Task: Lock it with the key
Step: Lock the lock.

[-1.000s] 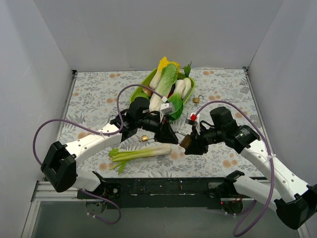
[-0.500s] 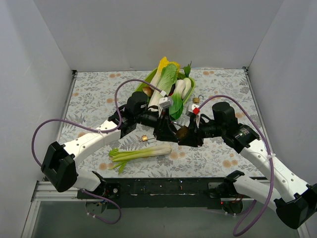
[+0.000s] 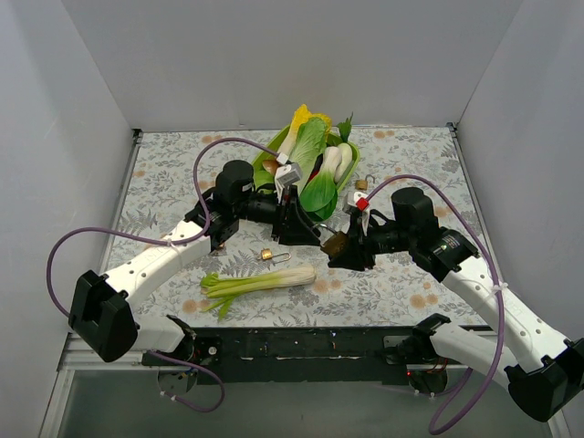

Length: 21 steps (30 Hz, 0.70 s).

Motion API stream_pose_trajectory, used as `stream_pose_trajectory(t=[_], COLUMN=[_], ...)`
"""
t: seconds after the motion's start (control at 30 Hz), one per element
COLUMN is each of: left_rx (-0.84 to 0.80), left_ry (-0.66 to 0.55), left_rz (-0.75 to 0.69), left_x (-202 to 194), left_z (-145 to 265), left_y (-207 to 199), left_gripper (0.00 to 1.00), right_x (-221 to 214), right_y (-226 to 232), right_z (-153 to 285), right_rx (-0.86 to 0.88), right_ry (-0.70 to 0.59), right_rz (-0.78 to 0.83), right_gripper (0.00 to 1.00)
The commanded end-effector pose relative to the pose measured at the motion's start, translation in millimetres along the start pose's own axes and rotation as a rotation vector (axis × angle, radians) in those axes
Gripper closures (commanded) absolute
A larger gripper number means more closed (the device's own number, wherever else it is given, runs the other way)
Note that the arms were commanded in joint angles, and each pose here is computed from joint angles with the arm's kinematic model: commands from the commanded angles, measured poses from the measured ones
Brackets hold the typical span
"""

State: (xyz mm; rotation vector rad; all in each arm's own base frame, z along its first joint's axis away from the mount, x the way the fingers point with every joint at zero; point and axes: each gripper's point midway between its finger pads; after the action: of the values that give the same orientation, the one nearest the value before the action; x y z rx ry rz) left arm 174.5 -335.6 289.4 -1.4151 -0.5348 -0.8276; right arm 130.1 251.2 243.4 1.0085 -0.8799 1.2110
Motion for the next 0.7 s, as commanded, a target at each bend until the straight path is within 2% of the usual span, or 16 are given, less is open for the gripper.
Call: stream_pose_trajectory(t=[0.0, 0.4, 0.67], left_rx=[-0.047, -0.078, -0.099], left_ry=[-0.038, -0.022, 0.014], left_rz=[-0.057, -0.028, 0.02], left_x=[23.8, 23.6, 10.2], left_z=[-0.7, -10.5, -15.1], left_y=[-16.6, -16.9, -16.6], left_gripper=[0.66, 0.71, 0.99], right_x=[35.8, 36.6, 45.2], right_y=[7.1, 2.8, 1.6], right_z=[3.3, -1.7, -3.6], right_rx=[0.042, 0.051, 0.067], right_ry=[-0.109, -0.114, -0.13], right_rz=[0.119, 0.107, 0.118], right_gripper=[0.99, 0.99, 0.99])
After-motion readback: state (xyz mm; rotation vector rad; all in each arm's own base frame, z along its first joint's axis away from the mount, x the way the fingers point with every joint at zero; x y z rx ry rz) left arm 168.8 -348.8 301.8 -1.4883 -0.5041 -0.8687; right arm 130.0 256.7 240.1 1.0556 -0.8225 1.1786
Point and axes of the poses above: each gripper's point midway between its finger pads, its own z axis back along the fingers, its own y axis along the line the jaws close on, x = y × z, and after that the axes turned 10 degrees about z, right-handed
